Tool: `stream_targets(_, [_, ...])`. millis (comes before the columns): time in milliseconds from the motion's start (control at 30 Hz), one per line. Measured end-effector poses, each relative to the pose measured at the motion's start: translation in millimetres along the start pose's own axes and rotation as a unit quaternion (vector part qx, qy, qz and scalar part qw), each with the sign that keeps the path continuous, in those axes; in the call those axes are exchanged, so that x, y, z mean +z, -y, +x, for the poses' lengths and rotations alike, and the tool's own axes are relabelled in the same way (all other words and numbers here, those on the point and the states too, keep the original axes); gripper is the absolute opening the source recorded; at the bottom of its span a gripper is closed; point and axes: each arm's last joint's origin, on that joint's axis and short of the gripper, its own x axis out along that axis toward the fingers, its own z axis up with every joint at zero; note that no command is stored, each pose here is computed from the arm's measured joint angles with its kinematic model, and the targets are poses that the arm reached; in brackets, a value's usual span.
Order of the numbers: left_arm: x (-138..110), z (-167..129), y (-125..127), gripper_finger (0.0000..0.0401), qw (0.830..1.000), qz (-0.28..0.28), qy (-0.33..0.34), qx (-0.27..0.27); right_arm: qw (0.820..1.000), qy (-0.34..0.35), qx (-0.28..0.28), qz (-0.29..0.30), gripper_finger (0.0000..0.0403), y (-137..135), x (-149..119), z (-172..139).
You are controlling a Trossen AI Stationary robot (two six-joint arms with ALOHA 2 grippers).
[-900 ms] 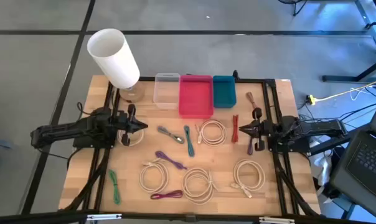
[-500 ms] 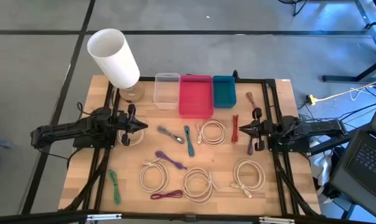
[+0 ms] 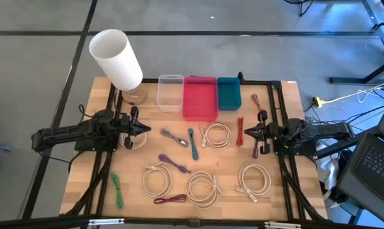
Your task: Pick & Place USB Port
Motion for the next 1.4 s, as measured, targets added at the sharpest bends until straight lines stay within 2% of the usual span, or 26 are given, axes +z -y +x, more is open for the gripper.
stream_targets(767, [0.1,0.0,0.0,0.0004,1.0,0.0,0.0,0.0,1.0,0.006,-0.001,0.002,0.0033,0.1,1.1,0.0])
stream_targets(1000, [0.6,0.0,0.0,0.0004,1.0,0.001,0.003,0.0,0.998,0.011,0.003,0.068,0.0033,0.0,2.1,0.0])
stream_targets(1133, [4.4,-0.1,0.1,0.0004,1.0,0.011,0.023,0.0,0.994,0.024,0.005,0.109,0.0033,0.1,4.5,-0.1])
stream_targets(1233, [13.8,-0.9,0.4,0.0004,0.996,0.046,0.072,0.005,0.99,0.04,0.006,0.132,0.0033,0.5,7.7,-0.3])
stream_targets(1400, [27.7,-4.0,2.3,0.0004,0.988,0.067,0.143,-0.003,0.986,0.092,0.01,0.141,0.0033,1.4,17.7,-1.6])
